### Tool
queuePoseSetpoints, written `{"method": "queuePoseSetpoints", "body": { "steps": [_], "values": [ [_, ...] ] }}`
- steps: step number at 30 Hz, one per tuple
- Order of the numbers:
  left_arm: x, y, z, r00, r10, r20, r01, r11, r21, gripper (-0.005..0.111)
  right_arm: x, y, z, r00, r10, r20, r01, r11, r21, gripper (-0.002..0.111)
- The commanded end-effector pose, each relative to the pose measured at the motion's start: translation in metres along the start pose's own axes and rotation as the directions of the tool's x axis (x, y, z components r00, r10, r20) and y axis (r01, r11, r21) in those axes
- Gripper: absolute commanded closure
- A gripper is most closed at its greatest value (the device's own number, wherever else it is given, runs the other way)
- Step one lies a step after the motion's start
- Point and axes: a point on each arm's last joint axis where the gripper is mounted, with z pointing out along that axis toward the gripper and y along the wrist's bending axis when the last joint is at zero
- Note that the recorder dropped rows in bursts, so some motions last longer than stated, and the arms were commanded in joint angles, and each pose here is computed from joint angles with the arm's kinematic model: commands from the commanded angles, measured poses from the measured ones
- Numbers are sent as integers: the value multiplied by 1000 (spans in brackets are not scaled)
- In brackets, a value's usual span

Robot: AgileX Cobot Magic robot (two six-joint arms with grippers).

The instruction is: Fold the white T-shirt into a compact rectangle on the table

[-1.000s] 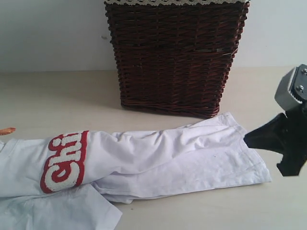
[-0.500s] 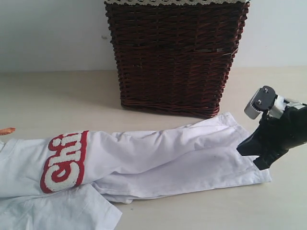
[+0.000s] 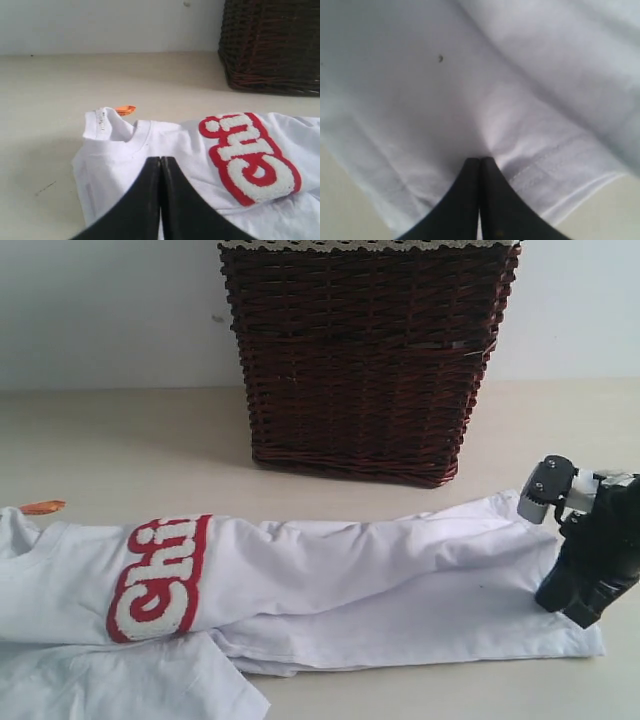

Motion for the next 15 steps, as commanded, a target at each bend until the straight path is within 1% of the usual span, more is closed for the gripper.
{"method": "queuePoseSetpoints", "body": {
  "steps": [1, 4, 7, 9, 12, 14, 15],
  "values": [
    [-1, 1, 0, 1000, 0, 15, 0, 1000, -12, 107, 42, -7, 10, 929, -11, -370, 40, 997, 70, 108],
    [-1, 1, 0, 1000, 0, 15, 0, 1000, -12, 107, 46, -19, 0, 907, 67, -416, 36, 972, 234, 108],
    [-1, 1, 0, 1000, 0, 15, 0, 1000, -12, 107, 47, -27, -12, 896, 97, -433, 70, 933, 354, 108],
    [-1, 1, 0, 1000, 0, 15, 0, 1000, -12, 107, 47, -30, -20, 891, 116, -439, 85, 908, 411, 108],
    [-1, 1, 0, 1000, 0, 15, 0, 1000, -12, 107, 45, -30, -33, 898, 118, -425, 101, 883, 459, 108],
    [-1, 1, 0, 1000, 0, 15, 0, 1000, -12, 107, 40, -28, -41, 921, 130, -367, 71, 870, 487, 108],
    [-1, 1, 0, 1000, 0, 15, 0, 1000, -12, 107, 36, -26, -45, 939, 140, -313, 40, 862, 505, 108]
  ]
}}
